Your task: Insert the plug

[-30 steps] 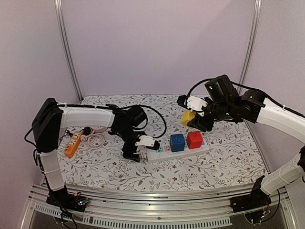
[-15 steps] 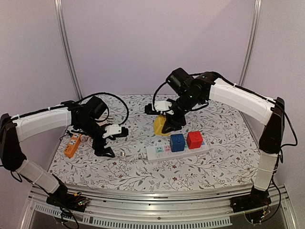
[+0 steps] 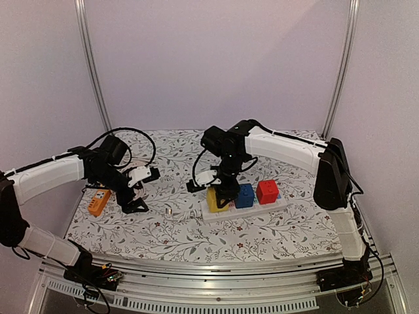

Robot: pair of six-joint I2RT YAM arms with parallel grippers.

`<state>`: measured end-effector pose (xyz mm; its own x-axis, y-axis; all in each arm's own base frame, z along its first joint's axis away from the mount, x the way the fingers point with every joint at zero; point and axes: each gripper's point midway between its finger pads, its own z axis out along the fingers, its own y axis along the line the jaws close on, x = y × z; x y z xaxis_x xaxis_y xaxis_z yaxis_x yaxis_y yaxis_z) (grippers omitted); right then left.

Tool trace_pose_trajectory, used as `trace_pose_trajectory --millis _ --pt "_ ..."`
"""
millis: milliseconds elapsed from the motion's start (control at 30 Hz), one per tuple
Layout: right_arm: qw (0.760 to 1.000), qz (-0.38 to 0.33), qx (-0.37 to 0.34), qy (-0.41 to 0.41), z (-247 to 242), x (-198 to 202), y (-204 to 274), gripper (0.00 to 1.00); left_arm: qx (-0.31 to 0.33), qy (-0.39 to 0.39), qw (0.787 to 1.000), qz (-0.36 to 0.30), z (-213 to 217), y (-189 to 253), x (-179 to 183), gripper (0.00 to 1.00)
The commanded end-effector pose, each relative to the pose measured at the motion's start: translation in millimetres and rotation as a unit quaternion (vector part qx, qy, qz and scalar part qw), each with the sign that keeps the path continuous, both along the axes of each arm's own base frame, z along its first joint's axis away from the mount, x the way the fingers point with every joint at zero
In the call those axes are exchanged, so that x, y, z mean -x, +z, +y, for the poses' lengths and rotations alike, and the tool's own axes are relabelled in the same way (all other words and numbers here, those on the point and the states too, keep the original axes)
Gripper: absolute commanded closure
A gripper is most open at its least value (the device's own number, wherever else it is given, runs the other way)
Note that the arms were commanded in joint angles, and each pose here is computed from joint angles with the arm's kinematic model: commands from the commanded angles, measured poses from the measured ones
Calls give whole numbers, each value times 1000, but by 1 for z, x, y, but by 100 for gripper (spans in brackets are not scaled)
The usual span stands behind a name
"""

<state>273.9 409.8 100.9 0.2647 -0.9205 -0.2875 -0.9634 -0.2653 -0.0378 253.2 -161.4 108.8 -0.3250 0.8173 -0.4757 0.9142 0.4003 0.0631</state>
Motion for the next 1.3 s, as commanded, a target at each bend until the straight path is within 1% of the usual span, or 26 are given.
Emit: trace_pose_trajectory --millis 0,100,433,633,933,1267 --pt "1000 -9 11 14 -2 -4 0 100 -15 26 1000 4 7 -12 -9 2" --pt "999 -17 29 23 -6 -7 -9 100 -23 30 999 7 8 -17 -11 2" --pt "997 -42 52 42 -9 -18 -19 100 -28 31 999 14 9 -22 -12 2" --pt "997 -46 48 44 -4 -24 -22 100 -32 31 999 19 9 -26 -12 2" --pt "997 -20 55 47 -8 -20 -36 100 -36 32 999 20 11 -28 -12 2" --pt "989 20 128 72 -23 -6 -93 100 -43 33 998 27 12 -34 -13 2"
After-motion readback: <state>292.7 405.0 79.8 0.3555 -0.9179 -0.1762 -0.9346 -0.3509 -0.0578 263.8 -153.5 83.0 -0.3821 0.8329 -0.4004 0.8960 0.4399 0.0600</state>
